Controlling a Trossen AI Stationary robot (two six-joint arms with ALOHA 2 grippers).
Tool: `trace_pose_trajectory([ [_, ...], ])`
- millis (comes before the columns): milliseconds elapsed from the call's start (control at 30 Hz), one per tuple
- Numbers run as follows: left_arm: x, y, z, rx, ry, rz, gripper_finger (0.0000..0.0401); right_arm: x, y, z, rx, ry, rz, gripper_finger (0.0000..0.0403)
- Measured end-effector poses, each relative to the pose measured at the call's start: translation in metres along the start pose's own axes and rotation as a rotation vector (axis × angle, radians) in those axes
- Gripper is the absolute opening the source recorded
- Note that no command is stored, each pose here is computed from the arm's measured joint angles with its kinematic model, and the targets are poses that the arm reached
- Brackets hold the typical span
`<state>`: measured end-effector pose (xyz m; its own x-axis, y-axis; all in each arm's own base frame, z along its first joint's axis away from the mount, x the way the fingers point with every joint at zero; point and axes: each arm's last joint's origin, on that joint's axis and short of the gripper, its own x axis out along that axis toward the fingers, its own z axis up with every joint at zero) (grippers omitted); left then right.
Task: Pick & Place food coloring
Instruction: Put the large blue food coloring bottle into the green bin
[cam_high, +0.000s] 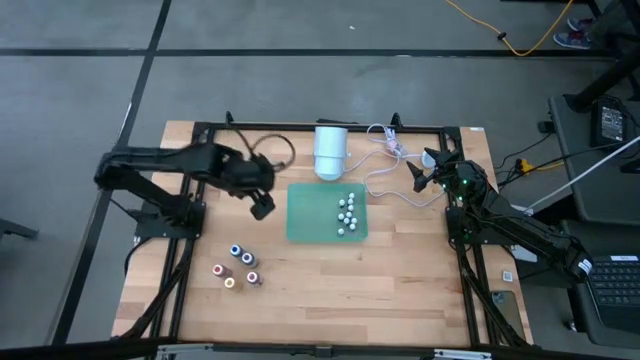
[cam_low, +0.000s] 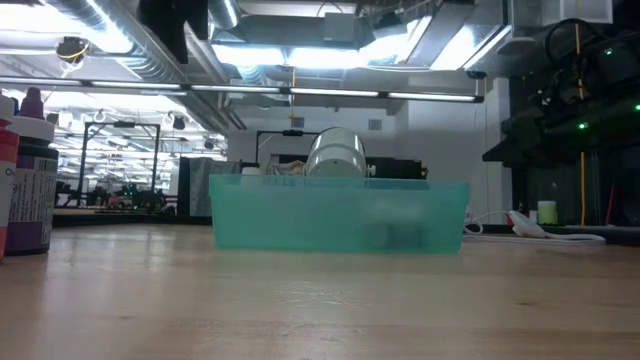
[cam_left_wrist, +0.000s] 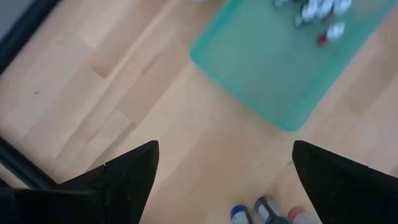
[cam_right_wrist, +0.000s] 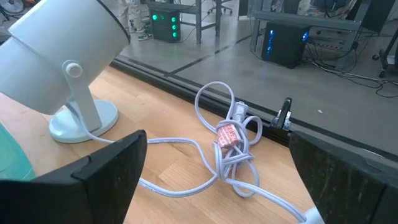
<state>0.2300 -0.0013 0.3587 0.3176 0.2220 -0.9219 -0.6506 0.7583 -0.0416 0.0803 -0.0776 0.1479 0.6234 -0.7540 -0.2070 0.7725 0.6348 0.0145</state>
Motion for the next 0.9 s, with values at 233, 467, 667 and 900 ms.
trace_pose_trajectory([
  [233, 0.024, -0.018, 0.001, -0.023, 0.122, 0.023, 0.0361, 0.000, 0.000, 0.000, 0.001, 0.000, 0.000, 0.0393],
  [467, 0.040, -0.028, -0.028, -0.156, 0.285, 0.063, 0.0361, 0.000, 0.000, 0.000, 0.000, 0.000, 0.000, 0.0393],
  [667, 0.052, -0.033, -0.060, -0.210, 0.361, 0.106, 0.0361, 0.000, 0.000, 0.000, 0.000, 0.000, 0.000, 0.0393],
  [900, 0.064, -0.040, -0.088, -0.206, 0.350, 0.112, 0.0361, 0.000, 0.000, 0.000, 0.001, 0.000, 0.000, 0.0393],
])
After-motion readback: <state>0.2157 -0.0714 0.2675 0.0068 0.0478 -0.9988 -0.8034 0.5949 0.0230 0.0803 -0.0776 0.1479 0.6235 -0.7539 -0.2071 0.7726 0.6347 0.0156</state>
